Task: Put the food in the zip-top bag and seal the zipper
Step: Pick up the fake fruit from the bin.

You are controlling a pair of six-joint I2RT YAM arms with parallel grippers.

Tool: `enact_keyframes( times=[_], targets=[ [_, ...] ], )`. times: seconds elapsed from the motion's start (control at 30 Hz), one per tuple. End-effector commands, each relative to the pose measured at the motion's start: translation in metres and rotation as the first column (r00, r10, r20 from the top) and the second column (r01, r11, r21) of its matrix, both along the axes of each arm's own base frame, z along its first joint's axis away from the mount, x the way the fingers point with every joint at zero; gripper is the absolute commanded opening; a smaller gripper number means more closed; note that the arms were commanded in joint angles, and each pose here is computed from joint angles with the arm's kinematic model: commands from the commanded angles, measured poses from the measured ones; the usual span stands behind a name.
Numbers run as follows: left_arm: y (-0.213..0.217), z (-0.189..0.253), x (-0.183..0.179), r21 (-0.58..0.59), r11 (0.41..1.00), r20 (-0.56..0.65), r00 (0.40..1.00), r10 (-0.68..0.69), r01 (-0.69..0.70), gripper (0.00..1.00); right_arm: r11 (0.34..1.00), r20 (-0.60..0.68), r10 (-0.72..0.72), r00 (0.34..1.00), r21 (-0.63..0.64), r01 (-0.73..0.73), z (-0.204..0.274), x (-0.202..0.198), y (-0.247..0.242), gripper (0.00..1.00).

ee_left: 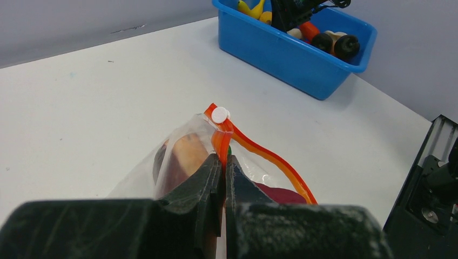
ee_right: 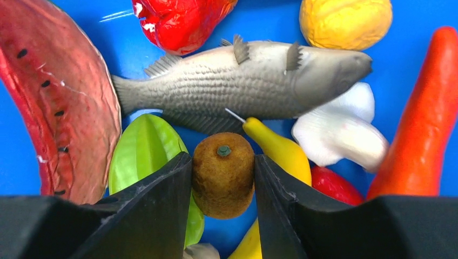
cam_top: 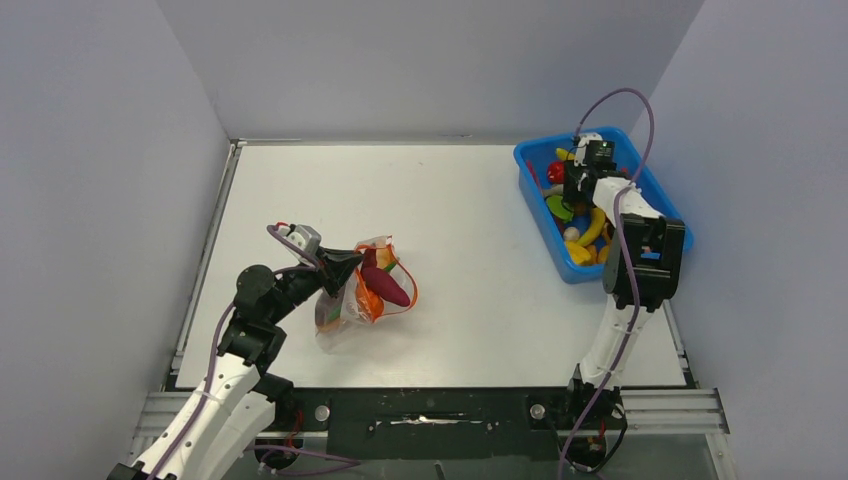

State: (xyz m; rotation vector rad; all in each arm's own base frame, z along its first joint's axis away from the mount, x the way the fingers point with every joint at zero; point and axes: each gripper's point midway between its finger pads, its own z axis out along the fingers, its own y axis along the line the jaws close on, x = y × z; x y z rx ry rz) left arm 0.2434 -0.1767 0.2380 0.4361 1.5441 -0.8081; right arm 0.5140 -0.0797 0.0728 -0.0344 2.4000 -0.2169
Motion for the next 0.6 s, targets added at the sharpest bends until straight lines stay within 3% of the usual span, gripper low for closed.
enact_keyframes(
  times=[0.0, 0.37, 0.57],
  targets=[
    [0.0, 0.02, -0.001, -0.017, 1.0, 0.078, 0.997, 0.0, 0.002, 0.0, 0.999, 0.165, -0.039, 0.985, -0.019, 0.043, 0.064, 0.005, -0.006, 0.36],
    [0.0, 0.02, -0.001, -0.017, 1.0, 0.076, 0.997, -0.002, 0.004, 0.0, 0.998, 0.215, -0.039, 0.976, -0.048, 0.051, 0.111, -0.022, 0.02, 0.36],
    [0.0, 0.02, 0.0, -0.019, 1.0, 0.075, 0.997, 0.001, 0.001, 0.0, 0.998, 0.258, 0.019, 0.966, -0.059, -0.004, 0.143, -0.04, 0.059, 0.36]
  ],
)
